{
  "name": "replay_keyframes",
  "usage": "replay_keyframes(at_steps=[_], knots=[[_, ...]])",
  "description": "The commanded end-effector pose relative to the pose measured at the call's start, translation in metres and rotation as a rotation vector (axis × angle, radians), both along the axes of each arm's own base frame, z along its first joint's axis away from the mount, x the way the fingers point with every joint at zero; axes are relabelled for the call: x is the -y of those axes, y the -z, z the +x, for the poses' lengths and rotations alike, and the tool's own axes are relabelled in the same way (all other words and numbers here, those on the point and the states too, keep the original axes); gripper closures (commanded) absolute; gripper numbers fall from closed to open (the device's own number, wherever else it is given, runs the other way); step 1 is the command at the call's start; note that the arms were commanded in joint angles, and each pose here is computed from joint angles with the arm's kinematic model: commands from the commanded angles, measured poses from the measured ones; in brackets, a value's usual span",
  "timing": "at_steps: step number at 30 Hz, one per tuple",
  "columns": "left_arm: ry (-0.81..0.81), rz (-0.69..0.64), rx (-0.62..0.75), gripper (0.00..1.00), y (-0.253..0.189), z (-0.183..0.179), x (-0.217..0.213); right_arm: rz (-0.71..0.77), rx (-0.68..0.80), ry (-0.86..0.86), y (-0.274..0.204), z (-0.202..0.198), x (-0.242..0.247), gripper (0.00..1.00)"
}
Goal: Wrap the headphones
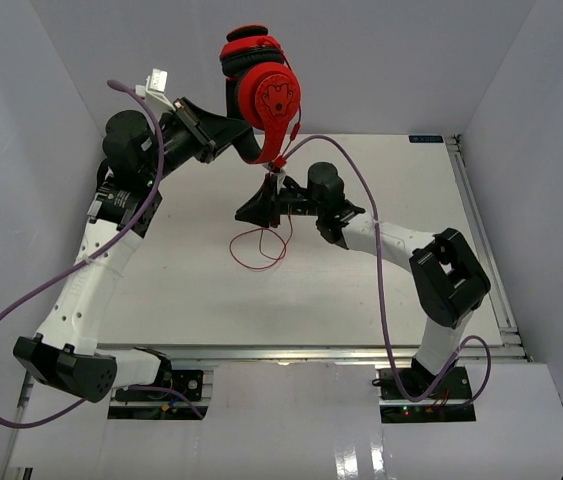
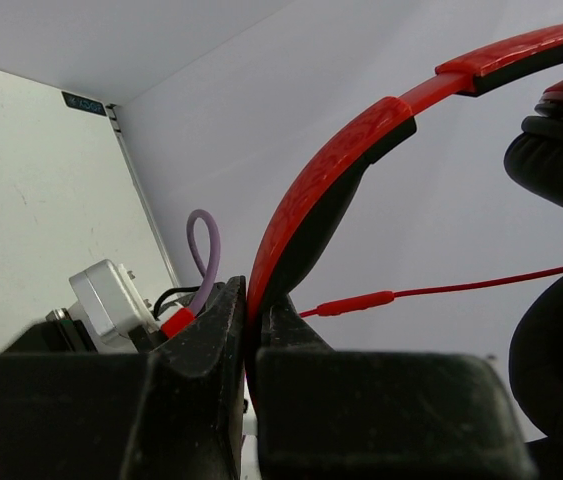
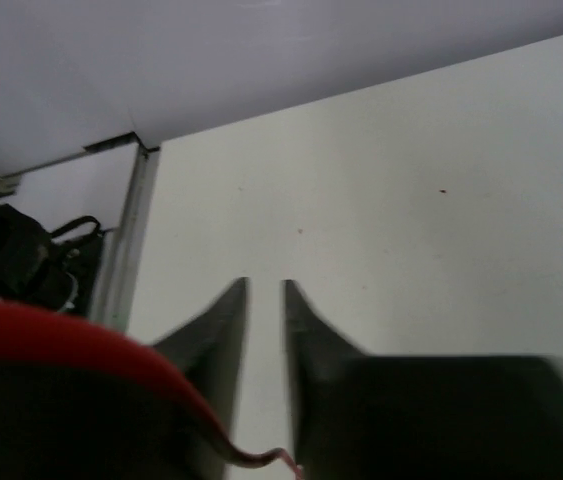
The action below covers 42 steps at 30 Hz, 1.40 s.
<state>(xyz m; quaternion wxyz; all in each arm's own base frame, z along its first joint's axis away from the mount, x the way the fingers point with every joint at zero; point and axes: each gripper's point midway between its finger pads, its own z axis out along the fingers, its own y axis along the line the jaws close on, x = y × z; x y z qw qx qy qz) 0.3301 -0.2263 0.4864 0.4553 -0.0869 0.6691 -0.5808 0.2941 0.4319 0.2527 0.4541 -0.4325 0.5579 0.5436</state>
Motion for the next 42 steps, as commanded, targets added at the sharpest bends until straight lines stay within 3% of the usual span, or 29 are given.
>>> replay_keyframes(at_steps=[1, 6, 8, 9, 11, 13, 17, 20, 23, 28, 34, 42], knots=[[-0.076, -0.059, 0.092, 1.00, -0.037, -0.020, -0.018, 0.100, 0.027, -0.095, -0.024, -0.037, 0.012, 0.92], [-0.305, -0.014, 0.056, 1.00, -0.024, 0.006, -0.048, 0.007, 0.085, -0.124, 0.008, -0.083, 0.049, 0.92], [-0.425, 0.016, 0.023, 1.00, -0.008, 0.024, -0.064, -0.114, 0.083, -0.136, 0.021, -0.101, 0.062, 0.92], [-0.450, 0.028, 0.015, 1.00, -0.002, 0.030, -0.067, -0.155, 0.171, -0.128, 0.024, -0.099, 0.062, 0.92], [-0.526, 0.092, -0.024, 1.00, 0.021, 0.052, -0.074, -0.337, 0.121, -0.151, 0.049, -0.109, 0.073, 0.92], [-0.552, 0.171, -0.047, 1.00, 0.041, 0.069, -0.075, -0.484, 0.212, -0.132, 0.054, -0.099, 0.078, 0.92], [-0.609, 0.441, -0.103, 1.00, 0.102, 0.112, -0.076, -0.774, 0.299, -0.105, 0.081, -0.097, 0.099, 0.92], [-0.587, 0.745, -0.105, 1.00, 0.152, 0.125, -0.069, -1.019, 0.546, 0.074, 0.083, -0.065, 0.137, 0.92], [-0.541, 0.981, -0.103, 1.00, 0.202, 0.131, -0.062, -1.164, 0.739, 0.225, 0.061, -0.036, 0.170, 0.92], [-0.353, 1.126, -0.068, 1.00, 0.258, 0.120, -0.040, -1.238, 0.947, 0.372, 0.008, -0.012, 0.197, 0.92], [0.092, 1.062, 0.129, 1.00, 0.290, 0.072, 0.015, -1.143, 1.011, 0.451, -0.043, 0.006, 0.208, 0.92], [0.344, 1.035, 0.313, 1.00, 0.294, 0.026, 0.030, -1.006, 1.041, 0.496, -0.069, 0.028, 0.228, 0.92]])
